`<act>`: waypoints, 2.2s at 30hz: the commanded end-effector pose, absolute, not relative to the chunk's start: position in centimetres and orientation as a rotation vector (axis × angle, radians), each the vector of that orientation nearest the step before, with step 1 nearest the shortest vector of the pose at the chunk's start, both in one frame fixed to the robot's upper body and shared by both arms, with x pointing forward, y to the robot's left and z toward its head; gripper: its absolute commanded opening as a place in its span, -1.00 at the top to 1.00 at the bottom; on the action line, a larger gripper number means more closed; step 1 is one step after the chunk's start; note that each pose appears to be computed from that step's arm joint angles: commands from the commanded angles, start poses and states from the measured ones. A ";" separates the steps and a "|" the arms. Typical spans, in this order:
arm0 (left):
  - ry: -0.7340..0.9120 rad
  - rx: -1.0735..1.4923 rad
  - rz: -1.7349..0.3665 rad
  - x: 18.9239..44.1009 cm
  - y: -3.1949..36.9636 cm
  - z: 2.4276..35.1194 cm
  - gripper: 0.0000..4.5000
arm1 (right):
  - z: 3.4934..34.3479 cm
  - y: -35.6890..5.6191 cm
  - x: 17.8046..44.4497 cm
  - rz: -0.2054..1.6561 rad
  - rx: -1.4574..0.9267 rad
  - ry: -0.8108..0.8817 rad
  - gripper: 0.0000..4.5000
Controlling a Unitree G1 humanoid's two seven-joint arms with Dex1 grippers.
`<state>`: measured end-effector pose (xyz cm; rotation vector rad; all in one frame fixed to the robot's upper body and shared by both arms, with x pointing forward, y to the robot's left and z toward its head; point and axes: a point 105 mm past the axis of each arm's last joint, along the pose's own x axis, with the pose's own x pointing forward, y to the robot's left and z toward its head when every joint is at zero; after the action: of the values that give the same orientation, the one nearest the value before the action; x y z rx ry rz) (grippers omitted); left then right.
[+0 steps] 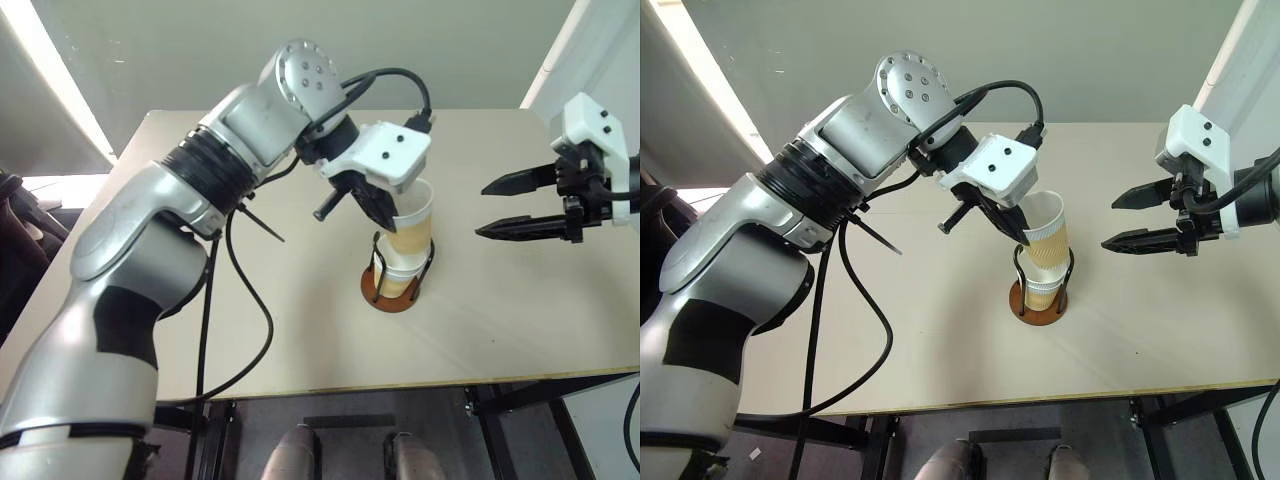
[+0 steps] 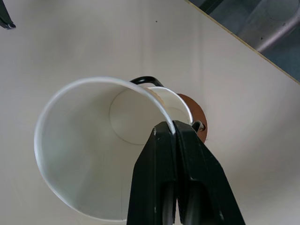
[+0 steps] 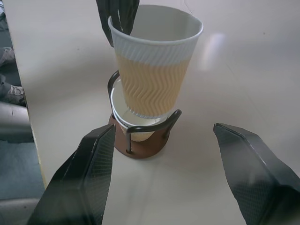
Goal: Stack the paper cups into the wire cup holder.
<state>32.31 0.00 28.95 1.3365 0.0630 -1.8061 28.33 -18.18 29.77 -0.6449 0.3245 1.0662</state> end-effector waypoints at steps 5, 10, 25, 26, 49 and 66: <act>0.066 1.386 -1.841 31.7 0.3 28.9 0.99 | 31.4 -18.3 27.8 1.039 -0.674 0.261 -0.54; 0.087 1.421 -1.828 32.1 0.6 28.2 0.99 | 31.4 -18.3 27.9 1.036 -0.674 0.258 -0.54; -0.059 1.231 -1.749 33.2 -2.3 31.2 -0.75 | 31.1 -18.3 28.3 1.037 -0.670 0.259 -0.54; -0.088 1.165 -1.728 33.2 -2.5 32.2 -0.87 | 31.0 -18.3 28.4 1.036 -0.665 0.257 -0.54; -0.036 0.073 -0.469 38.5 17.2 24.9 -0.98 | 24.2 -27.3 43.3 0.241 -0.218 0.109 -0.54; -0.110 0.071 -0.285 39.1 21.5 27.9 -0.98 | 24.4 -28.3 44.1 0.174 -0.273 0.018 -0.54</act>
<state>39.31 21.42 26.27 0.0499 -0.0566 -0.2891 44.31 -28.28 22.41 -0.2705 0.0893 0.1738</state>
